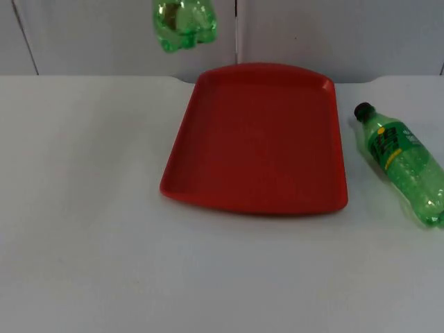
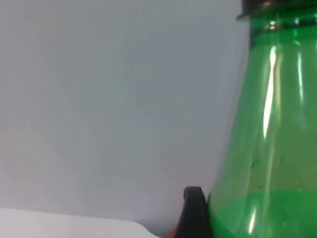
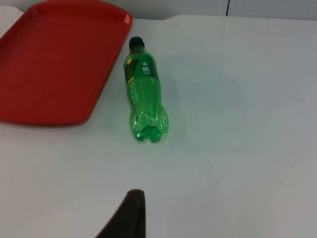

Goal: Place the bottle upright on the tray.

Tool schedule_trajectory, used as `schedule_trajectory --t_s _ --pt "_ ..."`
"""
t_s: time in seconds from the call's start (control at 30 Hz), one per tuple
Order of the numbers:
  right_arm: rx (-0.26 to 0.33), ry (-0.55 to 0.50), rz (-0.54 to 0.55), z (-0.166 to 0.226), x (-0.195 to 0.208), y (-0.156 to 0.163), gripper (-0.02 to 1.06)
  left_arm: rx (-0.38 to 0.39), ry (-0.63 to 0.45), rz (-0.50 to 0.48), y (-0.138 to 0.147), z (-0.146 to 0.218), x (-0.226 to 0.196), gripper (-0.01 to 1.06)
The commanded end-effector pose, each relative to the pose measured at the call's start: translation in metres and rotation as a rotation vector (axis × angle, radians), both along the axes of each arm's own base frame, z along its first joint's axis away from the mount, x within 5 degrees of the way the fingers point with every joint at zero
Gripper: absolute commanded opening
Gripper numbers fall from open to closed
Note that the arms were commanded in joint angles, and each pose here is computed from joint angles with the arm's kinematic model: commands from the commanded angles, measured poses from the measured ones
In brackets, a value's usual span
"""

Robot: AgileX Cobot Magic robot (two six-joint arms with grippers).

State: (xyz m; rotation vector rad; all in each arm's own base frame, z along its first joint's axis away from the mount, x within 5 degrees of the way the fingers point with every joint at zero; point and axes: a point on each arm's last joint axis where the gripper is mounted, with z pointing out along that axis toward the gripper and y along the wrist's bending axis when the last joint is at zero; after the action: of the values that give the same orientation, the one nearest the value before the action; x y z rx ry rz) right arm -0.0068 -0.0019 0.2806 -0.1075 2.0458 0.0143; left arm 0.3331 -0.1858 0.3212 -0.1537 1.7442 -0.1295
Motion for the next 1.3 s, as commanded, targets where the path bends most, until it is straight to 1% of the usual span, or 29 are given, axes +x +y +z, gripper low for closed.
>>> schedule_trajectory --t_s 0.0,0.1,0.2,0.23,0.3,0.33,0.37,0.4,0.43,0.47,0.57,0.6,0.63,0.67,0.7,0.77,0.8,0.83,0.87,0.9,0.93,0.97,1.03,1.07,1.1,1.13,1.17,1.2,1.27 --pt "-0.007 -0.004 0.0 0.0 -0.001 0.0 1.05 -0.016 0.007 0.047 0.007 -0.009 0.011 0.0" --pt "-0.007 -0.004 0.0 0.0 -0.001 0.0 1.05 -0.009 0.038 0.028 0.005 -0.02 0.022 0.0" --pt "-0.007 -0.004 0.0 0.0 -0.001 0.0 1.05 0.024 0.05 0.002 -0.003 -0.025 0.03 0.0" --pt "-0.007 -0.004 0.0 0.0 -0.001 0.0 1.05 0.067 0.057 -0.052 -0.01 -0.026 0.034 0.0" --pt "-0.007 -0.004 0.0 0.0 -0.001 0.0 1.05 0.184 0.055 -0.217 -0.028 -0.021 0.041 0.0" --pt "-0.007 -0.004 0.0 0.0 -0.001 0.0 1.05 0.252 0.04 -0.336 -0.04 -0.017 0.043 0.0" --pt "-0.007 -0.004 0.0 0.0 -0.001 0.0 1.05 0.252 0.04 -0.336 -0.04 -0.017 0.043 0.0" --pt "-0.007 -0.004 0.0 0.0 -0.001 0.0 1.05 0.308 0.015 -0.442 -0.051 -0.011 0.044 0.0" --pt "-0.007 -0.004 0.0 0.0 -0.001 0.0 1.05 0.335 -0.007 -0.507 -0.058 -0.007 0.046 0.0" --pt "-0.007 -0.004 0.0 0.0 -0.001 0.0 1.05 0.336 -0.038 -0.517 -0.062 0.002 0.049 0.0" --pt "-0.007 -0.004 0.0 0.0 -0.001 0.0 1.05 0.329 -0.06 -0.489 -0.061 0.009 0.055 0.0" --pt "-0.007 -0.004 0.0 0.0 -0.001 0.0 1.05 0.35 -0.079 -0.494 -0.06 0.013 0.058 0.0" --pt "-0.007 -0.004 0.0 0.0 -0.001 0.0 1.05 0.375 -0.102 -0.532 -0.064 0.018 0.057 0.0" --pt "-0.007 -0.004 0.0 0.0 -0.001 0.0 1.05 0.421 -0.119 -0.56 -0.065 0.019 0.059 0.0" --pt "-0.007 -0.004 0.0 0.0 -0.001 0.0 1.05 0.421 -0.119 -0.56 -0.065 0.019 0.059 0.0" --pt "-0.007 -0.004 0.0 0.0 -0.001 0.0 1.05 0.492 -0.152 -0.573 -0.067 0.023 0.06 0.0" --pt "-0.007 -0.004 0.0 0.0 -0.001 0.0 1.05 0.488 -0.158 -0.562 -0.066 0.025 0.061 0.0" --pt "-0.007 -0.004 0.0 0.0 -0.001 0.0 1.05 0.465 -0.155 -0.517 -0.062 0.027 0.065 0.0" --pt "-0.007 -0.004 0.0 0.0 -0.001 0.0 1.05 0.392 -0.143 -0.451 -0.057 0.03 0.069 0.0" --pt "-0.007 -0.004 0.0 0.0 -0.001 0.0 1.05 0.392 -0.143 -0.451 -0.057 0.03 0.069 0.0" --pt "-0.007 -0.004 0.0 0.0 -0.001 0.0 1.05 0.295 -0.132 -0.359 -0.05 0.033 0.072 0.0" --pt "-0.007 -0.004 0.0 0.0 -0.001 0.0 1.05 0.174 -0.12 -0.276 -0.041 0.035 0.076 0.0" --pt "-0.007 -0.004 0.0 0.0 -0.001 0.0 1.05 -0.038 -0.102 -0.212 -0.03 0.038 0.079 0.0" --pt "-0.007 -0.004 0.0 0.0 -0.001 0.0 1.05 -0.038 -0.102 -0.212 -0.03 0.038 0.079 0.0" --pt "-0.007 -0.004 0.0 0.0 -0.001 0.0 1.05 -0.148 -0.085 -0.191 -0.026 0.036 0.082 0.0" --pt "-0.007 -0.004 0.0 0.0 -0.001 0.0 1.05 -0.164 -0.085 -0.183 -0.025 0.036 0.082 0.0" --pt "-0.007 -0.004 0.0 0.0 -0.001 0.0 1.05 -0.141 -0.089 -0.169 -0.024 0.035 0.083 0.0" --pt "-0.007 -0.004 0.0 0.0 -0.001 0.0 1.05 -0.141 -0.089 -0.169 -0.024 0.035 0.083 0.0" --pt "-0.007 -0.004 0.0 0.0 -0.001 0.0 1.05 -0.007 -0.098 -0.158 -0.028 0.029 0.084 0.0"
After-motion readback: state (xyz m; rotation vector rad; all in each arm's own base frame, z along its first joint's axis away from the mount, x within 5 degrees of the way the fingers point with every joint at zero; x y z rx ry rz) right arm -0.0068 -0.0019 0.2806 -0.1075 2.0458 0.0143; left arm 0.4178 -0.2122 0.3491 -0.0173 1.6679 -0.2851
